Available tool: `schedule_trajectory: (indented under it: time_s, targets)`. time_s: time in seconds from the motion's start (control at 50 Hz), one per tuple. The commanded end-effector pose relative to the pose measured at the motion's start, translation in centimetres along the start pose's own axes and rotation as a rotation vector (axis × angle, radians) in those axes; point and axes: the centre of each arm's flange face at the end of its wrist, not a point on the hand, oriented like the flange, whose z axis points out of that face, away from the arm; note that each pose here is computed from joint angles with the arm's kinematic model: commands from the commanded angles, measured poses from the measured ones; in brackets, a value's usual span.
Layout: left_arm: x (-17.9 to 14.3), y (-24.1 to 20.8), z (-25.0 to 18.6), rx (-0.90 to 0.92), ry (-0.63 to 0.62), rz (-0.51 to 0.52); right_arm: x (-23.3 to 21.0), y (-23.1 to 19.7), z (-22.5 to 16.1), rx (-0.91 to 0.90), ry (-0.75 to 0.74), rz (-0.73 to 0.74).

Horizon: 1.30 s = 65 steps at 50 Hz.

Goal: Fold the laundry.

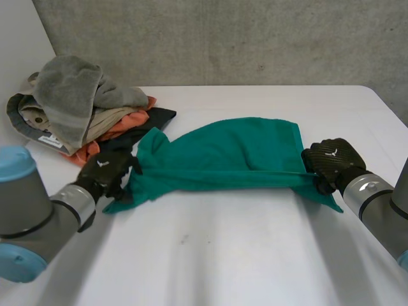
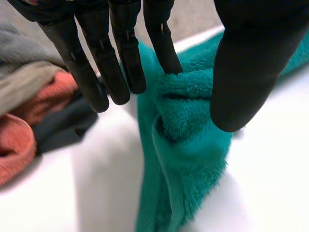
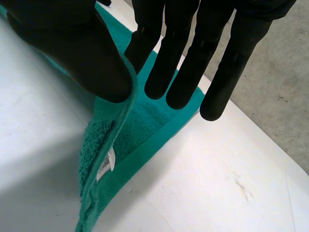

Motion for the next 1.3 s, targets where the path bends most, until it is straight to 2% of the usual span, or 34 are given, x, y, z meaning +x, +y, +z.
schedule_trajectory:
  time_s: [0.02,0.24,0.74,0.86,0.92,0.98,1.14,1.2,1.3]
  targets:
    - [-1.7,-2.4,-0.7,0.077,-0.010,-0.085,0.0,0.1,0.0,-0.001,-0.002,-0.001]
    - [-3.1,-0.2,-1.8,-0.099,-0.054,-0.227,-0.1,0.2,0.1,-0.005,-0.008,-0.001]
    - [-2.0,2.8,1.6,-0.195,-0.001,-0.236,-0.1,0.2,0.2,-0.004,-0.009,-0.001]
    - [-0.8,2.7,2.4,-0.202,0.036,-0.220,0.4,-0.2,0.3,0.002,0.010,-0.008]
    - [-1.0,1.3,2.0,-0.190,0.013,-0.212,1.6,-1.4,0.3,0.020,0.046,-0.025]
    - [-1.6,-3.2,0.0,-0.078,-0.023,-0.175,3.8,-3.1,-0.5,0.033,0.093,-0.042]
    - [-1.8,-13.7,-6.3,0.268,-0.075,-0.048,12.2,-10.9,-6.4,0.072,0.296,-0.139]
    - [-1.5,-16.6,-9.1,0.379,-0.105,0.053,12.9,-12.6,-7.7,0.095,0.323,-0.156]
    - [-1.5,-17.5,-10.0,0.407,-0.149,0.206,13.4,-14.5,-9.7,0.108,0.339,-0.190]
